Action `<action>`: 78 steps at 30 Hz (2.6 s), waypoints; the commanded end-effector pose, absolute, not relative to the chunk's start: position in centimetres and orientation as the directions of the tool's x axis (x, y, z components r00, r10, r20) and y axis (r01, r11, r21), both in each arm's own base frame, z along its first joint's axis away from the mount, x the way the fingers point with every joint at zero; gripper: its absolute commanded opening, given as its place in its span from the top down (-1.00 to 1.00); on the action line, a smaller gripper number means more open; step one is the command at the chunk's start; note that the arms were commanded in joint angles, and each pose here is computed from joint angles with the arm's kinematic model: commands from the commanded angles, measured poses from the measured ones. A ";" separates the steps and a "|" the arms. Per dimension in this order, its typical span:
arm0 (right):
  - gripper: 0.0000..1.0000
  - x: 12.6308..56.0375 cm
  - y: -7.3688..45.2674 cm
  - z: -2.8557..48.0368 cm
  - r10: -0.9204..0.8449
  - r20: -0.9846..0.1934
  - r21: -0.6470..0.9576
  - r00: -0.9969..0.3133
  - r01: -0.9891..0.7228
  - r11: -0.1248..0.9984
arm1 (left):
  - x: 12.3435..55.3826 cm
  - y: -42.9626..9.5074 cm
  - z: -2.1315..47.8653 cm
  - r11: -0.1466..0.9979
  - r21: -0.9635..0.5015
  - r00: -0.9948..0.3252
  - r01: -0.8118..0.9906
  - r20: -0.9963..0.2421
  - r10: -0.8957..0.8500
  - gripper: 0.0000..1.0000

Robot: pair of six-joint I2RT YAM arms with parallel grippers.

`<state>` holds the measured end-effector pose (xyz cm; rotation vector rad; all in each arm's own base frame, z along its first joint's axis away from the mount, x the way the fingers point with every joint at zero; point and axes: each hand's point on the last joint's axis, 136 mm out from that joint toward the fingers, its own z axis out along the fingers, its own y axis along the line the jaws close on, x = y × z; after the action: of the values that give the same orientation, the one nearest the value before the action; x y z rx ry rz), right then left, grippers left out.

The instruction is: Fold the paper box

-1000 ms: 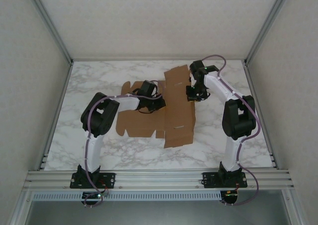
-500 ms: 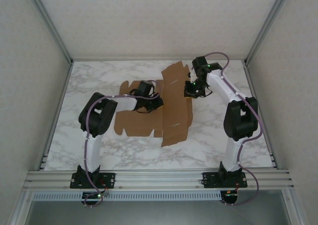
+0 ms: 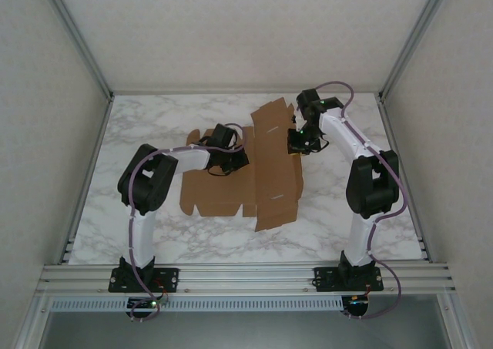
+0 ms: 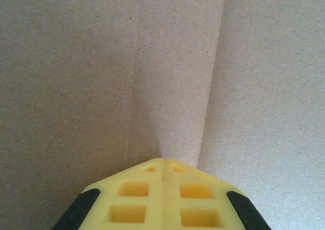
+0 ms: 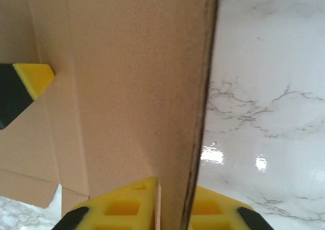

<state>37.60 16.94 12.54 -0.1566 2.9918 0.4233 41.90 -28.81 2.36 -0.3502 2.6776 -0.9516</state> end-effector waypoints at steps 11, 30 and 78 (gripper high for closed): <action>-0.23 36.3 26.6 17.8 -0.056 -0.097 0.797 -0.994 -0.112 0.594 | 41.2 -28.0 0.6 0.772 -0.615 -0.938 -0.164 -0.145 -0.315 1.00; -0.98 36.8 32.6 15.4 -0.085 -0.126 0.829 -0.988 -0.152 0.538 | 40.3 -28.6 0.8 0.653 -0.722 -0.925 -0.230 -0.047 -0.378 1.00; -0.97 36.6 31.4 12.8 -0.048 -0.197 0.802 -0.979 -0.189 0.567 | 39.2 -29.7 3.0 0.503 -0.833 -0.918 -0.231 0.016 -0.395 1.00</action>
<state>37.49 32.85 15.21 -0.2336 2.5522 1.4815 40.45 -29.26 2.44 -0.5751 2.5334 -1.3577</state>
